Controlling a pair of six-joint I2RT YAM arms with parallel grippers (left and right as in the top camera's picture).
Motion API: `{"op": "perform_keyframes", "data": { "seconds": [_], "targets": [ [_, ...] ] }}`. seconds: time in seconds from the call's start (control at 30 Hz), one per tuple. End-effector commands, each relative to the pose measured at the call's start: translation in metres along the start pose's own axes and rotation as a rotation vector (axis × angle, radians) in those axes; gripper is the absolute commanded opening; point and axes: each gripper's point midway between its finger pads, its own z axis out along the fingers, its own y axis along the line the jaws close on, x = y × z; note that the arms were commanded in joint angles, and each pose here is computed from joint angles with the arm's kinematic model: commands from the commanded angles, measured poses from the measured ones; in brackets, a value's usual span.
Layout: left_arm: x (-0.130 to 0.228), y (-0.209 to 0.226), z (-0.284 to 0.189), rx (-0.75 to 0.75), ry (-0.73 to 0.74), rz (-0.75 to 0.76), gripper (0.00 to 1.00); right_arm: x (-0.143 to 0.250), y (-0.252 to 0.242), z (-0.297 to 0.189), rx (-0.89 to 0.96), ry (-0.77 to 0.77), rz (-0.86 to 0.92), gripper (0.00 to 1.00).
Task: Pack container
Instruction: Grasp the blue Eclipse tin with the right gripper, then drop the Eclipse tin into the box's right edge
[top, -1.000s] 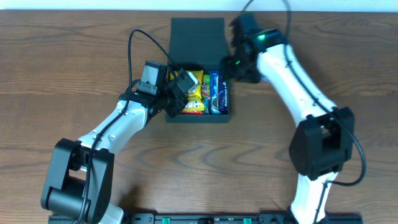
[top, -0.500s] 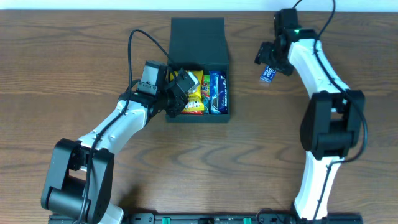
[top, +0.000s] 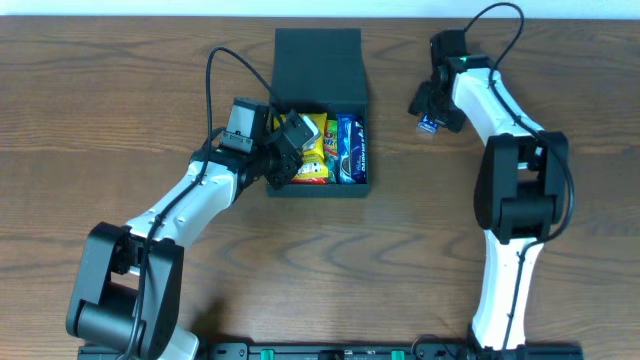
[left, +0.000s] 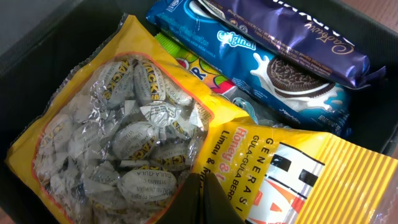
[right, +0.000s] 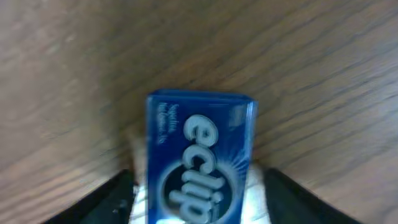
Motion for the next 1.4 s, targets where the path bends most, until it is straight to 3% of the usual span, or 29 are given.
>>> {"op": "perform_keyframes", "data": {
  "seconds": [0.0, 0.3, 0.57, 0.73, 0.9, 1.2, 1.33, 1.37],
  "targets": [
    [0.003, 0.004, 0.005, -0.012, 0.02, 0.005, 0.06, -0.003, -0.003, 0.006, 0.01, -0.007, -0.004, 0.56],
    [-0.016, 0.012, 0.0, -0.048, -0.049, -0.004, 0.06, -0.01, 0.011, -0.007, -0.049, -0.004, -0.089, 0.28],
    [-0.074, 0.023, -0.047, -0.148, -0.243, 0.032, 0.06, -0.035, 0.042, -0.101, -0.129, -0.052, -0.258, 0.17],
    [-0.099, 0.046, -0.108, -0.388, -0.311, 0.031, 0.06, 0.027, 0.091, -0.15, -0.303, 0.09, -0.425, 0.16],
    [-0.105, 0.055, -0.136, -0.491, -0.332, 0.026, 0.06, 0.089, 0.122, -0.161, -0.345, 0.21, -0.548, 0.15],
    [-0.104, 0.054, -0.136, -0.486, -0.336, -0.004, 0.06, 0.156, 0.15, -0.161, -0.28, 0.261, -0.672, 0.24],
    [-0.102, 0.055, -0.136, -0.483, -0.329, -0.018, 0.06, 0.162, 0.143, -0.152, -0.225, 0.273, -0.647, 0.49],
    [-0.101, 0.056, -0.136, -0.483, -0.332, -0.034, 0.06, 0.162, 0.143, -0.151, -0.222, 0.275, -0.645, 0.61]
  ]
}}
